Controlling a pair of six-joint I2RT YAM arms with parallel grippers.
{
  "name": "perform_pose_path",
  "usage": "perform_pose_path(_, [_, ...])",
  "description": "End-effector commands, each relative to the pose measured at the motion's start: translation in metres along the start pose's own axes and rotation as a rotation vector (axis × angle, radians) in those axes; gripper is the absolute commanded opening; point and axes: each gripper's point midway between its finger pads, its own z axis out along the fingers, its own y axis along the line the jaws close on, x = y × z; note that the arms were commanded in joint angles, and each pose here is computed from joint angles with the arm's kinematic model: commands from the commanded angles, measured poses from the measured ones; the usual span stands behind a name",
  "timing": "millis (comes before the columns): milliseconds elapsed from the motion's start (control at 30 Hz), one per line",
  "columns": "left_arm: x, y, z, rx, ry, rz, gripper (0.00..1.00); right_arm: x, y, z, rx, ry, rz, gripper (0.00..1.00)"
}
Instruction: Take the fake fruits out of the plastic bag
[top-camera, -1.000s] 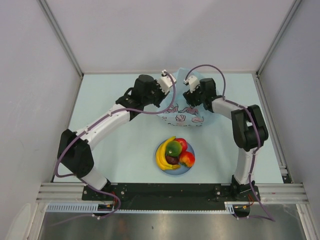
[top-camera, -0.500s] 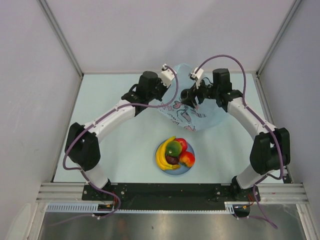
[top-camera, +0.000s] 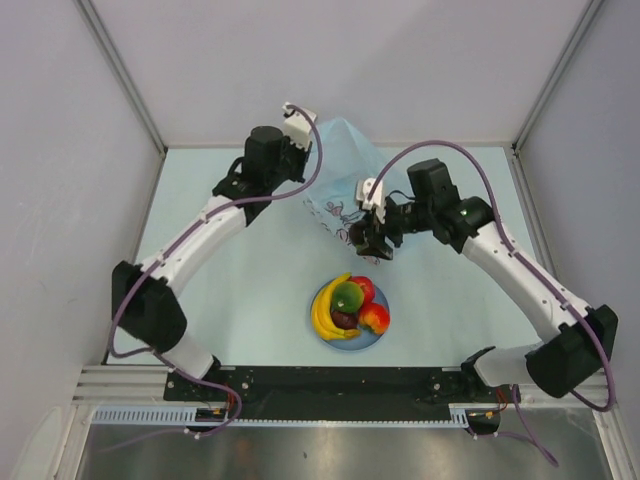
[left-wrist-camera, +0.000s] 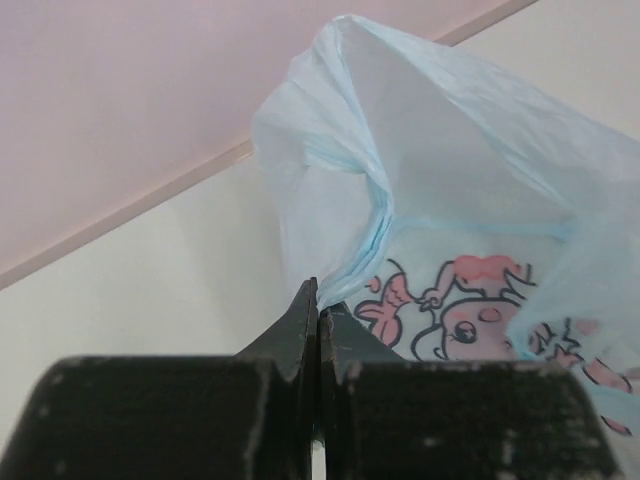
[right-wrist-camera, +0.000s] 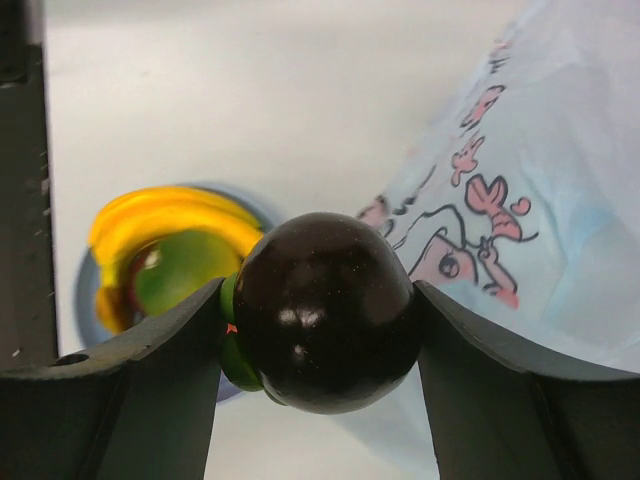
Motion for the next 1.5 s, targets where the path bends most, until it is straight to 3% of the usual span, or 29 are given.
perform_pose_path(0, [-0.037,-0.011,-0.063,0.073,-0.13,-0.058,0.01,0.025,0.051,-0.016,-0.083,0.145,-0.02,0.39])
perform_pose_path(100, [-0.014,-0.02,-0.074,0.11,-0.102,-0.075,0.01,0.048,0.082,-0.012,-0.132,0.199,-0.096,0.39])
perform_pose_path(333, [0.015,-0.025,-0.101,0.128,-0.067,-0.066,0.01,0.046,0.141,0.016,-0.175,0.213,-0.391,0.4])
perform_pose_path(700, [0.01,-0.037,-0.112,0.196,-0.102,-0.113,0.02,0.074,0.154,0.035,-0.231,0.283,-0.881,0.42])
perform_pose_path(1000, [0.012,-0.025,-0.131,0.156,-0.134,-0.086,0.02,0.068,0.169,0.037,-0.279,0.165,-1.142,0.49])
perform_pose_path(1467, [0.017,-0.023,-0.149,0.163,-0.165,-0.117,0.03,0.081,0.19,0.045,-0.443,0.087,-1.344,0.58])
